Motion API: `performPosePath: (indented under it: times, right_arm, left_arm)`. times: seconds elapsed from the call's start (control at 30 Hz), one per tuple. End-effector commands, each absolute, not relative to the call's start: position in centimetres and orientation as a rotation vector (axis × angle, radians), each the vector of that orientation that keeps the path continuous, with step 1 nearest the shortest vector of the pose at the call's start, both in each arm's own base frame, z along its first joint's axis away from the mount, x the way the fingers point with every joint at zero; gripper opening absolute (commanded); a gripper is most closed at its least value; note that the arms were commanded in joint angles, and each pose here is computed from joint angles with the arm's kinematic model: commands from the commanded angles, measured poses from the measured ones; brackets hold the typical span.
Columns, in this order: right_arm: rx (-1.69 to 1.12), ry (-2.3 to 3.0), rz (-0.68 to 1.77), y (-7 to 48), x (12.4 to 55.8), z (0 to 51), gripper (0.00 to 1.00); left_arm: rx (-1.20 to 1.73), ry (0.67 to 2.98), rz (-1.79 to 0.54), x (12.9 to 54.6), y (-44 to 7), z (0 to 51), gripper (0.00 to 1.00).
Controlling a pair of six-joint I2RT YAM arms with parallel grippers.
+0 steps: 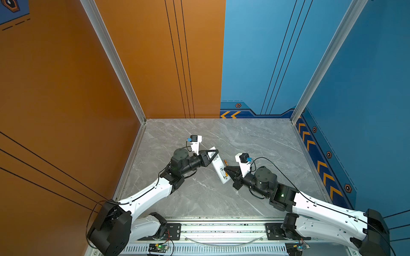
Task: Load the batteries into the remote control
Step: 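Lower the orange battery into the remote's battery slot with the right gripper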
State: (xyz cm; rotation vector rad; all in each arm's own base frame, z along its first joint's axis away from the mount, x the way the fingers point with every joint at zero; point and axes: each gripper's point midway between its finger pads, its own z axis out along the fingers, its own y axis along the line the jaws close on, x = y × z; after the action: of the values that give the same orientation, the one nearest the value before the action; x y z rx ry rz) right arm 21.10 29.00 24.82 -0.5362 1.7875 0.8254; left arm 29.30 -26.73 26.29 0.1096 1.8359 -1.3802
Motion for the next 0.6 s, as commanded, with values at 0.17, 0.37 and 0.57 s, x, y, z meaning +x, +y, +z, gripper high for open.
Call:
performPosePath:
  times: [0.17,0.37,0.57]
  right_arm:
    - [-0.544,1.751,0.794,29.3,21.4,25.0,0.0]
    - [-0.552,1.746,0.783,29.5,21.4,24.9,0.0]
    - [-0.557,1.749,0.772,29.5,21.5,24.6,0.0]
  left_arm:
    - [0.14,1.766,-1.438,28.3,-27.1,28.7,0.0]
    - [0.142,1.753,-1.448,28.0,-27.1,29.2,0.0]
    - [0.147,1.736,-1.459,27.7,-27.1,29.9,0.0]
